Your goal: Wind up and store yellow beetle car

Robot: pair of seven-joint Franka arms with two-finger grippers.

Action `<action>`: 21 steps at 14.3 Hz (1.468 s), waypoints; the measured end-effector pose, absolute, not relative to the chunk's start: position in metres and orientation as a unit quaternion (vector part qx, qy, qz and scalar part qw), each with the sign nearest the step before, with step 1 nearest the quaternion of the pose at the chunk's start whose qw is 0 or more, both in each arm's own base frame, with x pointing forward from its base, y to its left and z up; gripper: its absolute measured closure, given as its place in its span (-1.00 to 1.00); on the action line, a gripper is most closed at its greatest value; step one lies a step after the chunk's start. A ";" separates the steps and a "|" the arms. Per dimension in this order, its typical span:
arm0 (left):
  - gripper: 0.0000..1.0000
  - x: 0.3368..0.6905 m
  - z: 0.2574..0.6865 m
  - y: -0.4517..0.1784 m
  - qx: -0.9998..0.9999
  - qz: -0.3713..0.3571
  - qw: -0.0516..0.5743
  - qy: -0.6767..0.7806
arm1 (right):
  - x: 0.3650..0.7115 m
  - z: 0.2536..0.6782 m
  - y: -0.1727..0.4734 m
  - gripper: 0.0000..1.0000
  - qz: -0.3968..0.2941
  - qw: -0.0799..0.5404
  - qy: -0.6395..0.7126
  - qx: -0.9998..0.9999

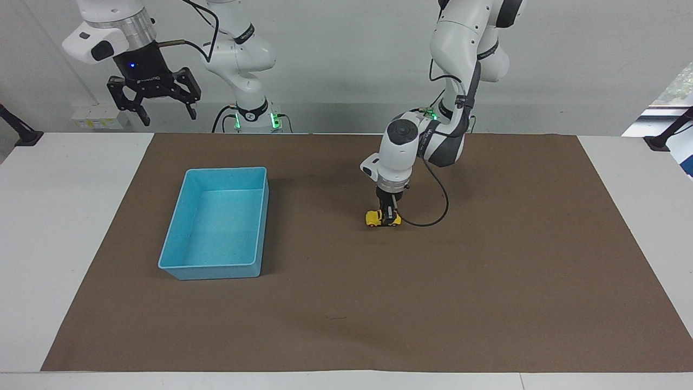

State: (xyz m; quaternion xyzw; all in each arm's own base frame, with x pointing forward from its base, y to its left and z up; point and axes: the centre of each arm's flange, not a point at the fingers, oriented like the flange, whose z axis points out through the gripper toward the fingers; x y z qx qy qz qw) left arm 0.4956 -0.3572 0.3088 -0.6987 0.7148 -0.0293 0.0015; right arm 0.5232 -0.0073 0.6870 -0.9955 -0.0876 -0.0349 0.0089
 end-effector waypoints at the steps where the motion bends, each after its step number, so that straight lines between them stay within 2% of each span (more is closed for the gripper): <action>1: 0.11 0.497 0.309 -0.355 -0.700 -0.029 0.002 0.713 | 0.523 0.687 -0.007 -1.00 -0.035 0.009 -0.088 -0.996; 21: 0.11 0.526 0.309 -0.283 -0.687 -0.019 0.003 0.727 | 0.523 0.687 -0.007 -1.00 -0.035 0.009 -0.088 -0.996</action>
